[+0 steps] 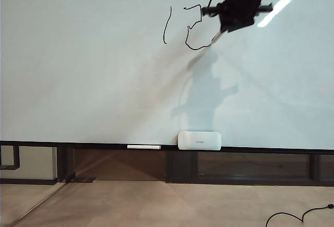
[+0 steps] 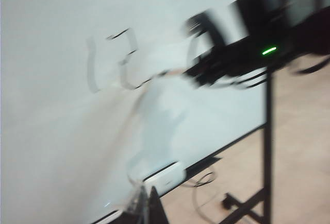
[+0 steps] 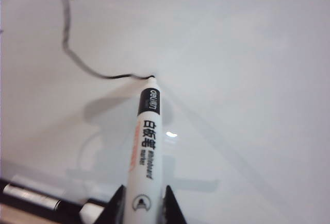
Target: Reach to the right to find the marker pen, pick it up, and write the number 12 on the whiteboard.
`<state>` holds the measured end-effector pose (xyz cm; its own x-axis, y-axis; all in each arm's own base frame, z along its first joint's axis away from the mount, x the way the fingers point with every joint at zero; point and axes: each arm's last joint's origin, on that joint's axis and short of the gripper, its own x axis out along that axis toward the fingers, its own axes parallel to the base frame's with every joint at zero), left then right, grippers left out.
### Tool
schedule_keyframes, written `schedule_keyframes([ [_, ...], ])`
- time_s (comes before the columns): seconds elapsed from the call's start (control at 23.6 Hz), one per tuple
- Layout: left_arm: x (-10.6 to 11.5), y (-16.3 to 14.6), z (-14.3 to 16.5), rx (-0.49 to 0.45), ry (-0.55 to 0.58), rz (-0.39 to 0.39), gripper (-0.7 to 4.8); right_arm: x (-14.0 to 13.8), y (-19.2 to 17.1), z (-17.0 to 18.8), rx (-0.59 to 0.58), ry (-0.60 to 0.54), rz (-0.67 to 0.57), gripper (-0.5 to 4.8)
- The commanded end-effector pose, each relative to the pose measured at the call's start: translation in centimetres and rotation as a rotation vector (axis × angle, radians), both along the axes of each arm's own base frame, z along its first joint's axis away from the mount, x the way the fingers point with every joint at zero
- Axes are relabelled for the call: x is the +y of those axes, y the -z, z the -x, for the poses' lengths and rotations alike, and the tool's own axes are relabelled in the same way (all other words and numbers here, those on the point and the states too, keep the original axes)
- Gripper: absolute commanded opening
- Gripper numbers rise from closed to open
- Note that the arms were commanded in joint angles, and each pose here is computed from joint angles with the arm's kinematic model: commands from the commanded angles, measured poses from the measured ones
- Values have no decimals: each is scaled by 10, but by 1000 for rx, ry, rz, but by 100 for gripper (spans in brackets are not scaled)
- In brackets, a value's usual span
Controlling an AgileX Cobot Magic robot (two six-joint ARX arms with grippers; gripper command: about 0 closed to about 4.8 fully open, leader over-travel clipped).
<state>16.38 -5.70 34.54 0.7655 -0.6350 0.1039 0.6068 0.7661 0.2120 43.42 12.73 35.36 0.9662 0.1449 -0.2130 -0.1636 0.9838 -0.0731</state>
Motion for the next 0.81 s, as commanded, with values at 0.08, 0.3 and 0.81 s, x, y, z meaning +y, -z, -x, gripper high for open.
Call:
schedule_keyframes([
  [0.08,11,-9,18,-39,-201,16,-5,-11,-38,32,-101,17,-39,-2],
  [0.3,28,-18,57,12,-439,-14,-5,-23,-68,70,-73,20,-42,-2],
  [0.81,53,-29,116,93,-709,56,-5,-51,-91,166,-147,25,-114,-2],
])
